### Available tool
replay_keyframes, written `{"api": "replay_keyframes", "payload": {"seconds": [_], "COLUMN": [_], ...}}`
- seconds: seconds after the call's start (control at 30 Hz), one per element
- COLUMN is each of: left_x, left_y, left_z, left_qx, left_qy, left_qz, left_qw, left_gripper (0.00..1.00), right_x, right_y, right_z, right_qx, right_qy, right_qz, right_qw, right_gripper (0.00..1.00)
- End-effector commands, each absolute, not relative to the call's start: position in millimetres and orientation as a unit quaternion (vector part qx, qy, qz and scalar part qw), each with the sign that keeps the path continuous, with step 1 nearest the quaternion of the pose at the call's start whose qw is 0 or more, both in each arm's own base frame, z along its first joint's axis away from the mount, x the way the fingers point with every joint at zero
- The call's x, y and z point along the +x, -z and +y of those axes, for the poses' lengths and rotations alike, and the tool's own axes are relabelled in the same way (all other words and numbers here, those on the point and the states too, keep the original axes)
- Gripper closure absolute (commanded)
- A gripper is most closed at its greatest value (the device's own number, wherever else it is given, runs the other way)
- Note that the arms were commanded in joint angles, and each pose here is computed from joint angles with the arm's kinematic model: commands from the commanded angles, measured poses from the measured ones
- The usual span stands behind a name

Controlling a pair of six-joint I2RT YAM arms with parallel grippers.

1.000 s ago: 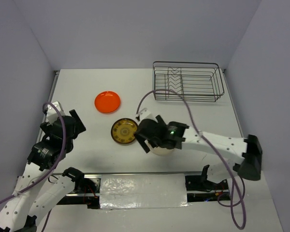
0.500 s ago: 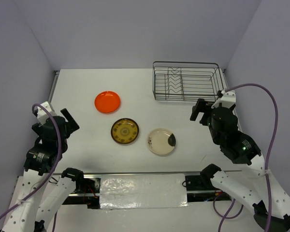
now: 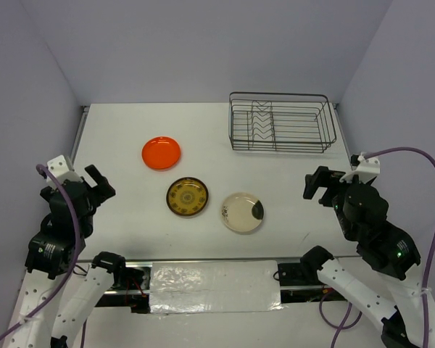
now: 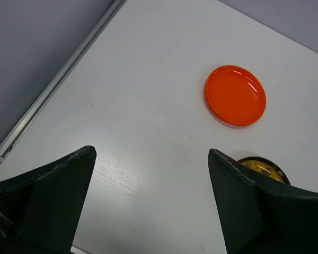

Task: Unload the plates from the dish rack

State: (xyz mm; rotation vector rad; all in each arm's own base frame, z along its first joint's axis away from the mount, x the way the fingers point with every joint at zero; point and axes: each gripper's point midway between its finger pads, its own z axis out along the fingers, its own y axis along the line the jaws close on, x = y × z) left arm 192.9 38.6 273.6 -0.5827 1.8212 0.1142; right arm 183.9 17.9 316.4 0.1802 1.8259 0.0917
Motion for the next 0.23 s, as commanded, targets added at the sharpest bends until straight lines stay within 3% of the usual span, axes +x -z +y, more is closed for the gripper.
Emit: {"api": "replay_keyframes", "payload": {"seconds": [0.0,0.2], "left_x": [193.2,193.3], "left_y": [-274.8,-273.2], "left_z": [41.1,40.9], "left_qx": [-0.248,-0.247], "left_qy": [-0.054,-0.053], "left_qz": [0.773,0.771], "left_qw": [0.582,0.584], "left_gripper": [0.0,0.0], "right_x": [182.1,182.0], "right_y": [-321.3,-316.8], "right_z": [21.1,21.1], "right_qx": [0.066,0.068], "right_qy": [-0.047,-0.044], "right_qz": [0.791,0.797], "right_qw": [0.606,0.598], "right_gripper": [0.0,0.0]}}
